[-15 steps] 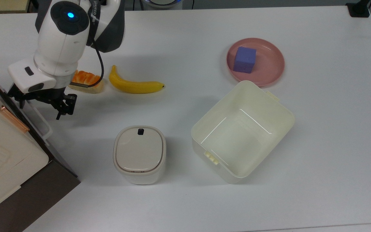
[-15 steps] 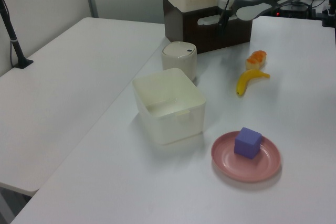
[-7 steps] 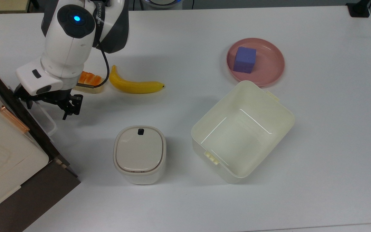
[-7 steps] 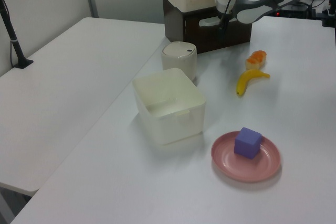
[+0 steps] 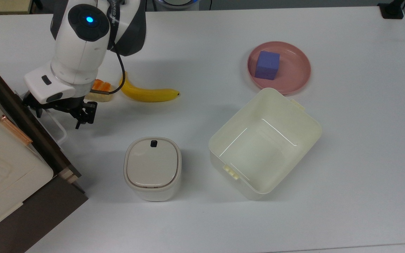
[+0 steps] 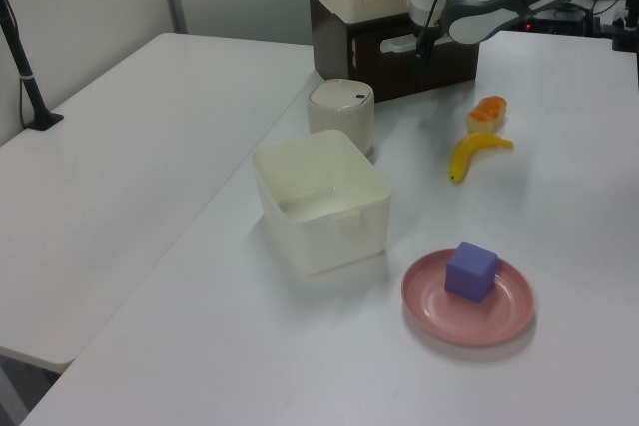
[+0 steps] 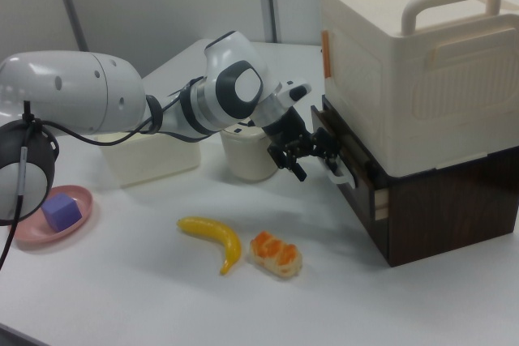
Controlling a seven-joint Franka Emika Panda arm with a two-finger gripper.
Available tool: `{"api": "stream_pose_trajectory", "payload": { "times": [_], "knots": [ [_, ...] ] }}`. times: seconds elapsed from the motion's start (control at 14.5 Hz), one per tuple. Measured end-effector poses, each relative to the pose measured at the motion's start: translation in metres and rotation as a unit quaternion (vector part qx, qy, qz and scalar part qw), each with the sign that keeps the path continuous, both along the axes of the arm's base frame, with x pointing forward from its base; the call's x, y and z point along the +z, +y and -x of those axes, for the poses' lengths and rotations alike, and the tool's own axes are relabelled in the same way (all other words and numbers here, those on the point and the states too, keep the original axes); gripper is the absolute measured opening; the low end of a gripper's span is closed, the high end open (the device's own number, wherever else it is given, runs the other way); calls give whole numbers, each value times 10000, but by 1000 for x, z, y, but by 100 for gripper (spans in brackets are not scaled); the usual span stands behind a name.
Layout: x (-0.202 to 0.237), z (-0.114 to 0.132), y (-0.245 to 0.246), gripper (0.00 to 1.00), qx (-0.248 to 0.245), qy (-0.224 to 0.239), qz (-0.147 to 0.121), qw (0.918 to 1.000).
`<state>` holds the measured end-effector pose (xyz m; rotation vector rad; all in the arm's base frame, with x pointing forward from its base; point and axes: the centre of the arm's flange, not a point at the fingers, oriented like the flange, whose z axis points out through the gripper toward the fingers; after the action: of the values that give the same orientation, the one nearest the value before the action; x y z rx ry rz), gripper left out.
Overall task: Slide the drawer open
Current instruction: 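Pull the drawer handle outward, sliding the drawer out of the unit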
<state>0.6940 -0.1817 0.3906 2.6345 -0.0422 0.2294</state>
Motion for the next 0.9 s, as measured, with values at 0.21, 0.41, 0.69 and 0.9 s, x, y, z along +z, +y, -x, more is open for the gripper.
{"api": "stream_pose_trajectory", "payload": {
  "times": [0.21, 0.41, 0.69, 0.9],
  "knots": [
    [0, 1, 6, 100, 1, 113, 10, 9999],
    [2, 3, 21, 100, -10, 293, -55, 9996],
    [9, 5, 50, 100, -17, 439, -300, 9986],
    [10, 7, 59, 100, -19, 536, -332, 9980]
  ]
}}
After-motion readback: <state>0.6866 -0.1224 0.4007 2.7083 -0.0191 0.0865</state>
